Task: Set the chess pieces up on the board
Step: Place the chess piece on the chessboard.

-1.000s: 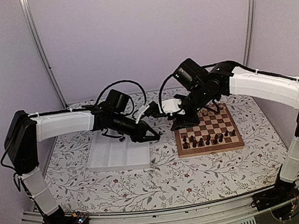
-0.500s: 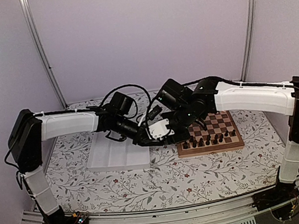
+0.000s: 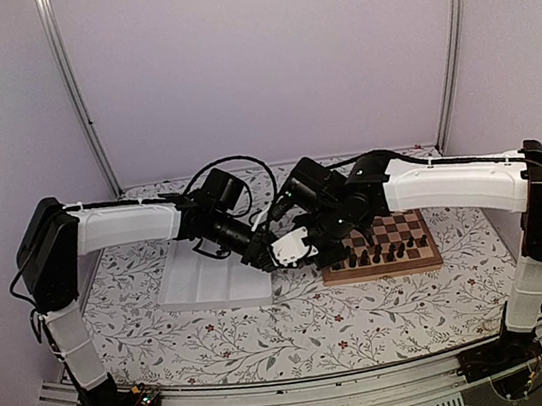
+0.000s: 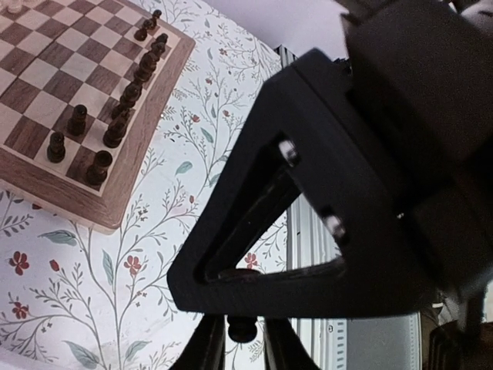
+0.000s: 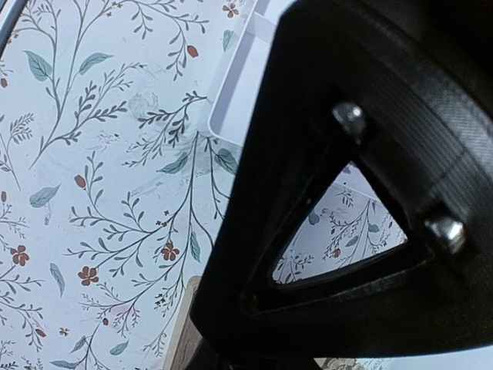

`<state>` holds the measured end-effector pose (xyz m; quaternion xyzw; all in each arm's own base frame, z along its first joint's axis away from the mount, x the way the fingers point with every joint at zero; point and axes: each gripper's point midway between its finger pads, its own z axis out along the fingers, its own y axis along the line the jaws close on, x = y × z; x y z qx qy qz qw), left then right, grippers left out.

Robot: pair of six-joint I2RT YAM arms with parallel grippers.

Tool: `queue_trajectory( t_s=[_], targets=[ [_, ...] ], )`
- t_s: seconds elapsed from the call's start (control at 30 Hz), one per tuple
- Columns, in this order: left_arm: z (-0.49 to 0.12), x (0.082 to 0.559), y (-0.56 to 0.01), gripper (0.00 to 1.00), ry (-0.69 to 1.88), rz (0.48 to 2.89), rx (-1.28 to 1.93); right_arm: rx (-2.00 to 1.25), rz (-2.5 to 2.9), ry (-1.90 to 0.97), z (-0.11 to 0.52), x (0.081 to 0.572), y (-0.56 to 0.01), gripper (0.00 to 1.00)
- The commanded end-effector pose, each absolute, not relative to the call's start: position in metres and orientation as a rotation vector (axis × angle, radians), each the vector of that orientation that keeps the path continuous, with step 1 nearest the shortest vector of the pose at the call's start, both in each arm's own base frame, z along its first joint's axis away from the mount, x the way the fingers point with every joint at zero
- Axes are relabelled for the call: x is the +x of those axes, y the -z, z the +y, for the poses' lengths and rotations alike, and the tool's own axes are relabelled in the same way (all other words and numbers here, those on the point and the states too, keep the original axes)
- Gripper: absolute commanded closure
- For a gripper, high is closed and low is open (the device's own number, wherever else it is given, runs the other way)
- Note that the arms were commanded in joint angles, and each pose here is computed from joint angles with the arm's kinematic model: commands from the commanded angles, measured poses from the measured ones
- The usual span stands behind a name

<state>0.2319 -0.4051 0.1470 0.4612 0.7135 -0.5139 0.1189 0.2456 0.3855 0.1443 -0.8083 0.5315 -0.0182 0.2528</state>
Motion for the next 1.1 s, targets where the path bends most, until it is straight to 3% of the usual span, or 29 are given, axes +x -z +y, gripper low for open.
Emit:
queue_trajectory(
  t_s=[0.0,0.17,0.3,0.5,0.77,1.07],
  targets=[
    [-0.407,0.237,-0.162,0.77,1.416,2.033,1.355,-2.123,1.488,0.033,0.381,0.248,-0.151,0.93],
    [-0.393,0.252,-0.188,0.66,1.169,1.869,1.314,-1.972,1.561,-0.259,0.375,0.246,-0.177,0.93],
    [-0.389,0.263,-0.224,0.65,1.011,1.662,1.225,-1.797,1.583,-0.548,0.359,0.244,-0.212,0.93],
    [-0.412,0.234,-0.269,0.62,0.785,1.362,1.236,-1.640,1.560,-0.933,0.337,0.233,-0.241,0.93],
    [-0.453,0.221,-0.287,0.61,0.819,1.267,1.227,-1.634,1.501,-1.076,0.333,0.215,-0.250,0.93],
    [-0.470,0.219,-0.276,0.69,0.839,1.305,1.275,-1.630,1.462,-1.094,0.327,0.206,-0.259,0.93]
  ],
)
